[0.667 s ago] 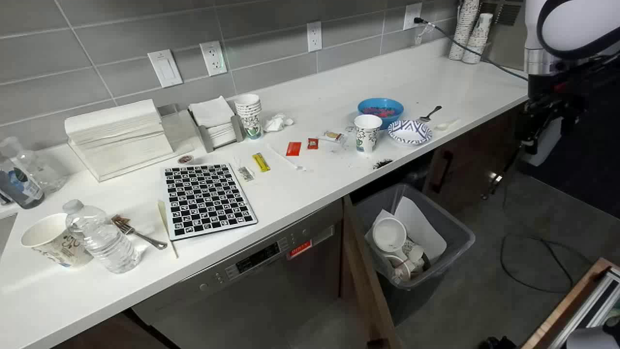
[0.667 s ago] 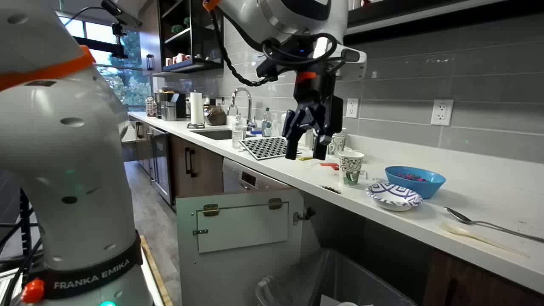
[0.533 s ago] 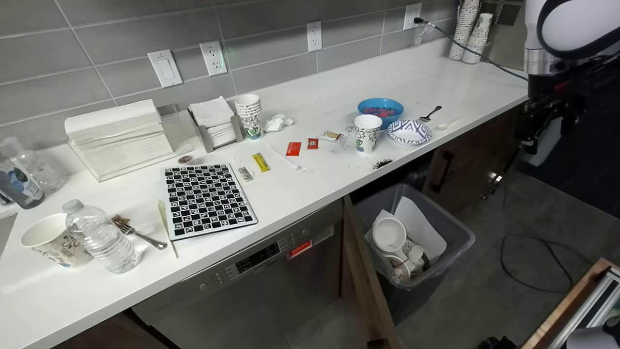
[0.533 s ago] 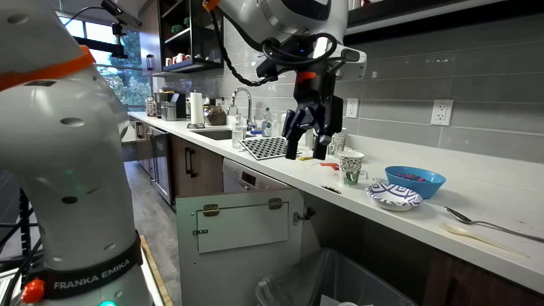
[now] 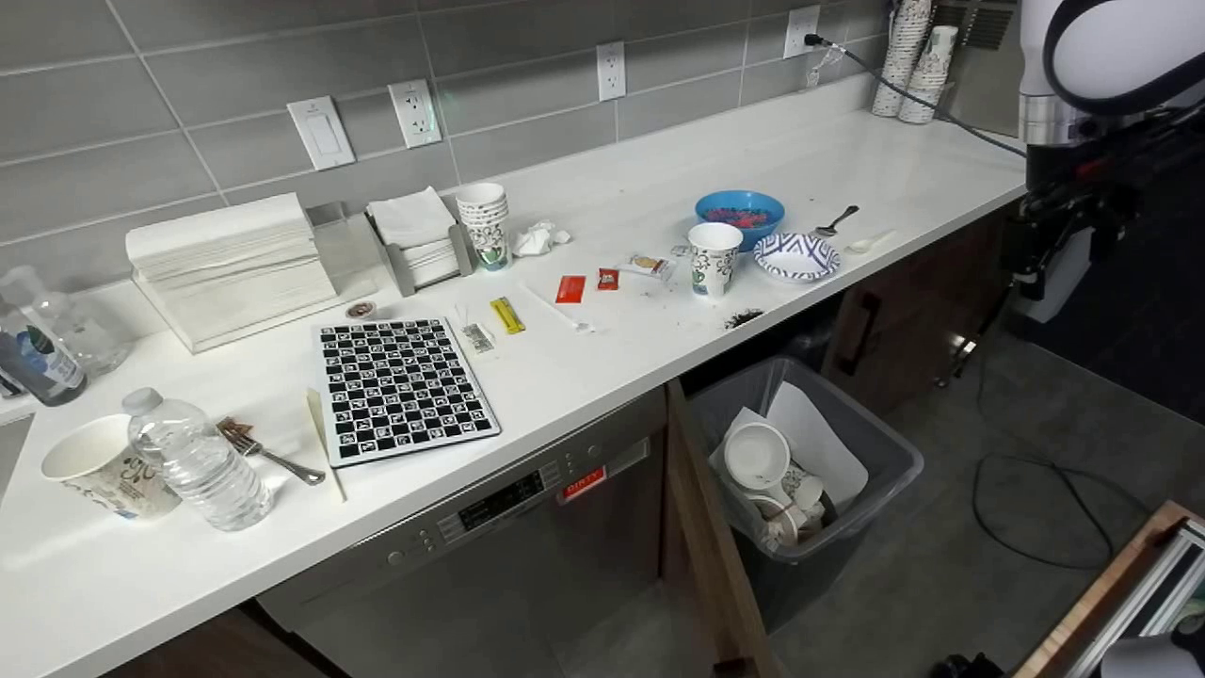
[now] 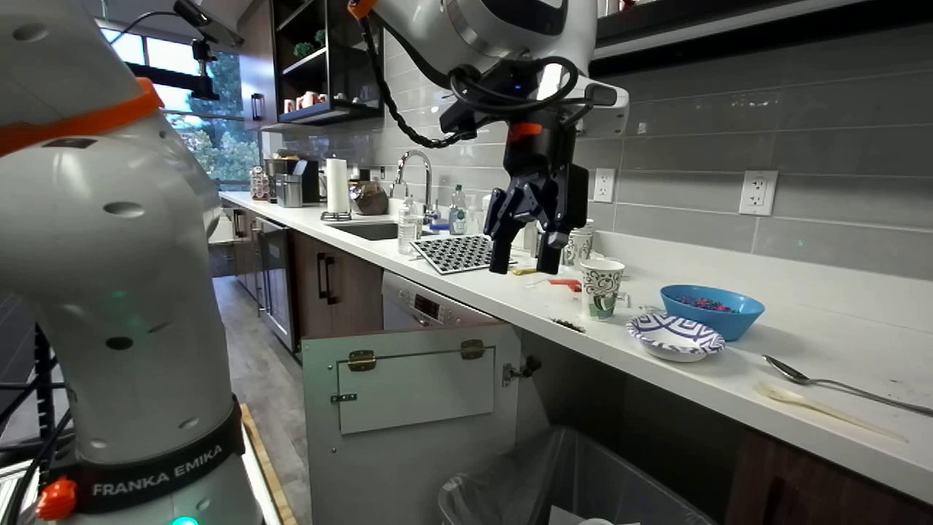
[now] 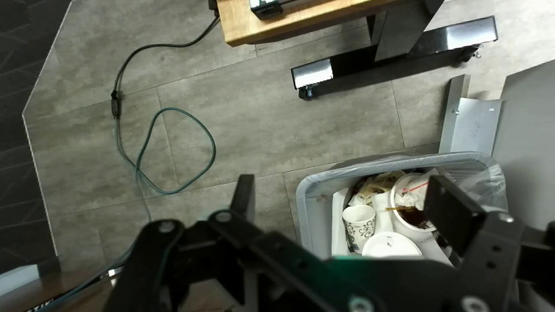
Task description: Use the white spoon to transfer some contents from the blue bowl into the white bowl
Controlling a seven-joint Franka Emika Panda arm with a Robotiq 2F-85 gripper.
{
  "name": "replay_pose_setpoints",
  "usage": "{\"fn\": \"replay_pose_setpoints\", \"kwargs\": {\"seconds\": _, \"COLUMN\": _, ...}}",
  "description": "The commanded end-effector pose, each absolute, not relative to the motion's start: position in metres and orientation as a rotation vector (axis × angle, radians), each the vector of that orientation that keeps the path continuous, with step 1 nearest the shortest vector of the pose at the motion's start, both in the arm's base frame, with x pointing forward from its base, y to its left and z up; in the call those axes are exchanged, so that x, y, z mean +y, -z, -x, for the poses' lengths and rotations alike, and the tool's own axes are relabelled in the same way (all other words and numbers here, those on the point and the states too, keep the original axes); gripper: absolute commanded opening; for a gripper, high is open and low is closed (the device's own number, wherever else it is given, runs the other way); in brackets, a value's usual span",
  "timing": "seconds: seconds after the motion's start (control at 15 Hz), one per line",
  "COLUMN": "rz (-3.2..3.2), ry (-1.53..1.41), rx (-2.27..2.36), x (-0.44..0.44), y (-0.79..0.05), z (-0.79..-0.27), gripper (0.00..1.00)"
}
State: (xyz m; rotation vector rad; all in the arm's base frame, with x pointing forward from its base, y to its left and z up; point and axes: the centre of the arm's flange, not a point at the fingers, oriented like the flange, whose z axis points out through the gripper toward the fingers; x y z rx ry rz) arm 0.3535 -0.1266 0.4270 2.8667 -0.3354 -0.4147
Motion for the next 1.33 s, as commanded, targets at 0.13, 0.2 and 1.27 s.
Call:
{"fn": "replay_pose_setpoints", "kwargs": {"seconds": 0.13, "rz": -2.867, "ry": 0.415, "rx": -0.335, "x": -0.127, "y": -0.427, "z": -0.354, "gripper": 1.00}}
{"fn": "replay_pose_setpoints", "kwargs": {"seconds": 0.2, "rz": -2.919, "ry": 0.453, "rx": -0.488, "x": -0.139, "y": -0.425, "z": -0.351, "gripper": 1.00}}
{"fn": "replay_pose_setpoints", "kwargs": {"seconds": 1.27, "rz": -2.695, "ry": 0.579, "rx": -1.164, "x": -0.245, "y": -0.384, "z": -0.320, "gripper": 1.00}}
